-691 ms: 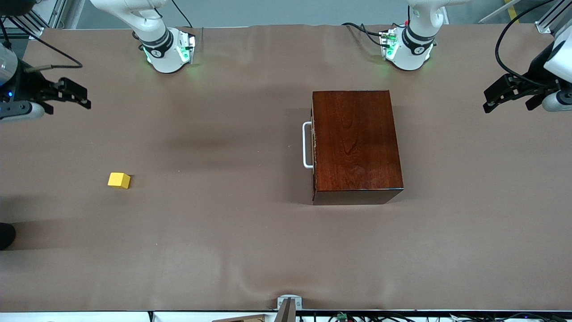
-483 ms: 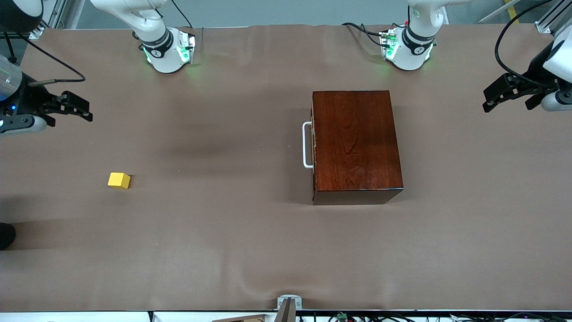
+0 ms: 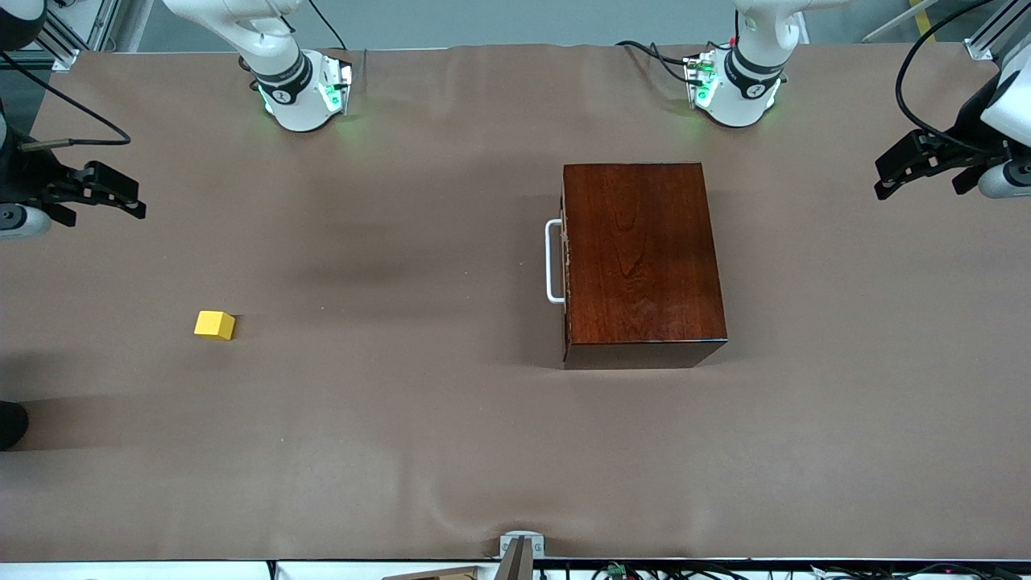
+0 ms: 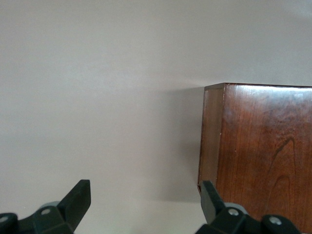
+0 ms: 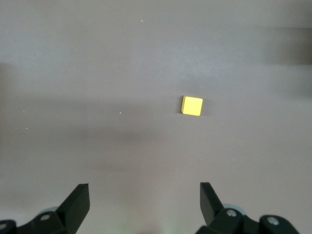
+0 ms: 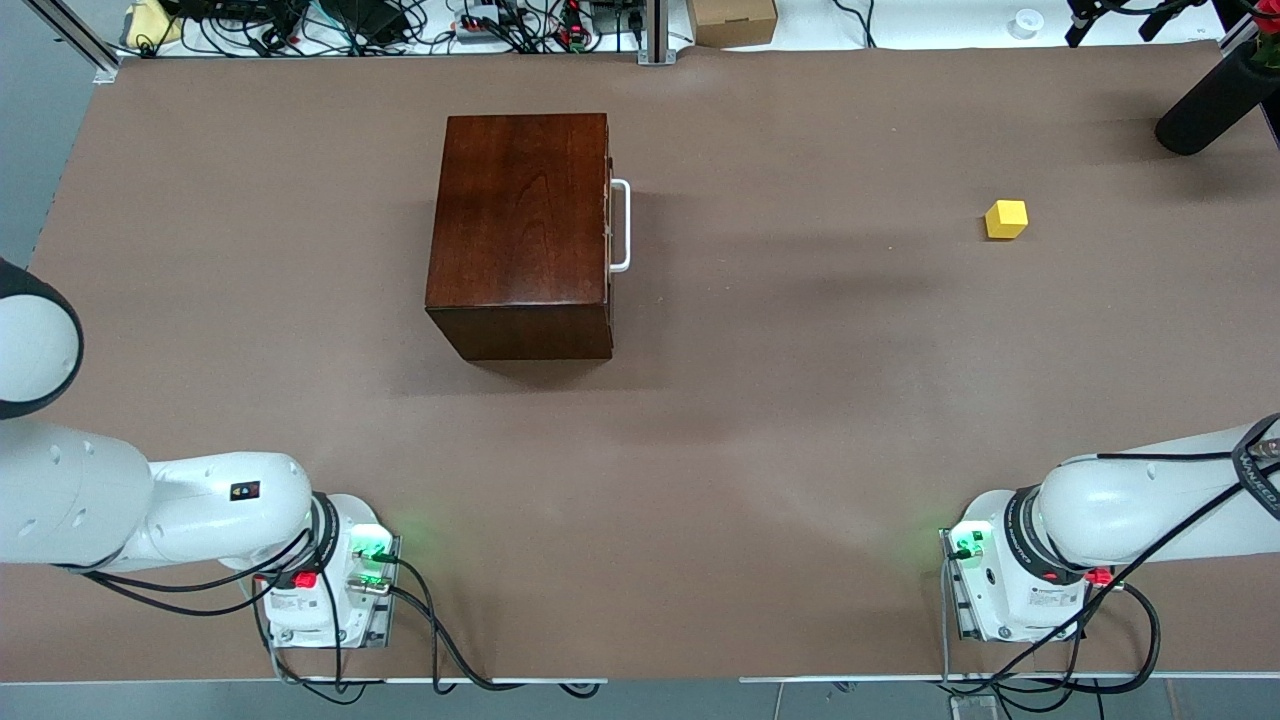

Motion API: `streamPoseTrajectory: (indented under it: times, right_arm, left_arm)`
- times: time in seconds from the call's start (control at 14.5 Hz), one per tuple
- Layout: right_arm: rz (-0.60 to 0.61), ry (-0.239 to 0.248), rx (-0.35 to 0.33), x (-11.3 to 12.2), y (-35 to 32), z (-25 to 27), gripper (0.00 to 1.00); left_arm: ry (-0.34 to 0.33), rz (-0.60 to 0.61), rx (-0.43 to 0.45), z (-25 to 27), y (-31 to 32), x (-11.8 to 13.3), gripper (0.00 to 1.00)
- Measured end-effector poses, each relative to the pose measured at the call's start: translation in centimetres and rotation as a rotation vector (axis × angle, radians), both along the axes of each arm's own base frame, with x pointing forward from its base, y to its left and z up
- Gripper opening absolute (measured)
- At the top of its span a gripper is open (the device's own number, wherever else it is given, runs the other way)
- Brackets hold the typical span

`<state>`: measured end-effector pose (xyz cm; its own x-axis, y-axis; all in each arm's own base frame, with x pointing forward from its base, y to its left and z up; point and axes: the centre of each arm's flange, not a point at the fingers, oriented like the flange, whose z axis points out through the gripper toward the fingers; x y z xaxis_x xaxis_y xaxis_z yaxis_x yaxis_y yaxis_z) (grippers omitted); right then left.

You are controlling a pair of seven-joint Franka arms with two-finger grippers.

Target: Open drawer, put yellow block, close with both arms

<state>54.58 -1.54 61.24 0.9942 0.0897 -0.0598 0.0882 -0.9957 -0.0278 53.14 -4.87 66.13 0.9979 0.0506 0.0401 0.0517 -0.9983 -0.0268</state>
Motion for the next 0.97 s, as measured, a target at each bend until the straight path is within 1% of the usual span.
streamPoseTrajectory:
  times: [0.41,0.97]
  right_arm:
    - [-0.017,0.005,0.000,0.08,-0.91,-0.24,1.00]
    - [-0.013,0.007,0.000,0.15,-0.70,-0.33,1.00]
  left_arm:
    - [0.013,-0.004,0.000,-0.51,-0.17,0.20,1.00]
    - [0.013,0.003,-0.001,-0.50,0.06,0.23,1.00]
